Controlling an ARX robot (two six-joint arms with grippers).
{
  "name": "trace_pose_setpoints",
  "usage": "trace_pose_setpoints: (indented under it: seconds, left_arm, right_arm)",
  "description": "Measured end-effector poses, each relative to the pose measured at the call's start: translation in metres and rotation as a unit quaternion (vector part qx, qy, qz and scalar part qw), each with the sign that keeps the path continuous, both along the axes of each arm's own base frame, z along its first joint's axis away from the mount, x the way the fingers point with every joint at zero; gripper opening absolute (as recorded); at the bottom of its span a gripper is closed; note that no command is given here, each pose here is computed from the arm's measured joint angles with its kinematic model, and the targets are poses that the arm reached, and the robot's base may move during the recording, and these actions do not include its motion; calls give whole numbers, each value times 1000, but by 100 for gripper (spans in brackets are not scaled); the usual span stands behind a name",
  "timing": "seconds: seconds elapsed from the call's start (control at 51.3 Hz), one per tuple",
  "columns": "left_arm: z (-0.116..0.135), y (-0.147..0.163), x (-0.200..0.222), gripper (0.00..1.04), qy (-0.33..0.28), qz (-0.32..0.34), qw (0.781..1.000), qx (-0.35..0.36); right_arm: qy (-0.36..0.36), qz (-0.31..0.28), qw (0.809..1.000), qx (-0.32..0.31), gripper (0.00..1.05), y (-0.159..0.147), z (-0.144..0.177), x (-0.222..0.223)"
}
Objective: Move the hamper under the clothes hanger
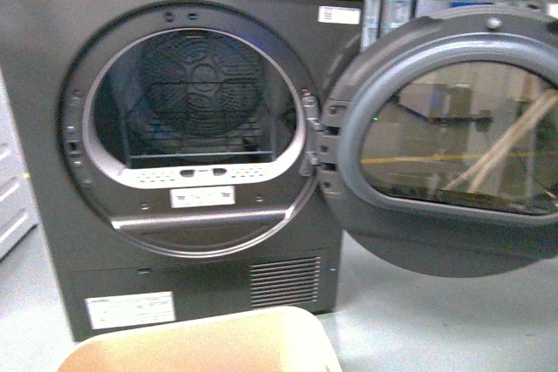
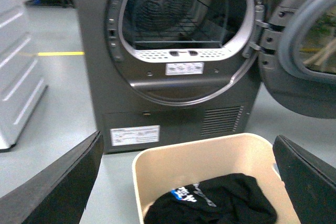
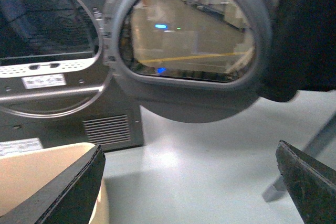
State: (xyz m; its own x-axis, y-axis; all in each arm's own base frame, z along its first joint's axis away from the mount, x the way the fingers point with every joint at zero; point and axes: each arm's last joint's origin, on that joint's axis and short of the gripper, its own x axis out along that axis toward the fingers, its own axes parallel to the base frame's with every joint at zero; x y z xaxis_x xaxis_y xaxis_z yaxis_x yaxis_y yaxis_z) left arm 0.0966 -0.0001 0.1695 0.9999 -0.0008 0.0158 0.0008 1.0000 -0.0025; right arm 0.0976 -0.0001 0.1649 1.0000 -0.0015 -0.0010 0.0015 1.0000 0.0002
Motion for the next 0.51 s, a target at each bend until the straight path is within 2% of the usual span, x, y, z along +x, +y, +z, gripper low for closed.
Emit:
trace_pose_setpoints:
  seconds: [0.506]
  left_arm:
    - [0,0,0,98,-1,2,1000,0]
  right_arm:
    - [0,2,1000,0,97,0,0,0]
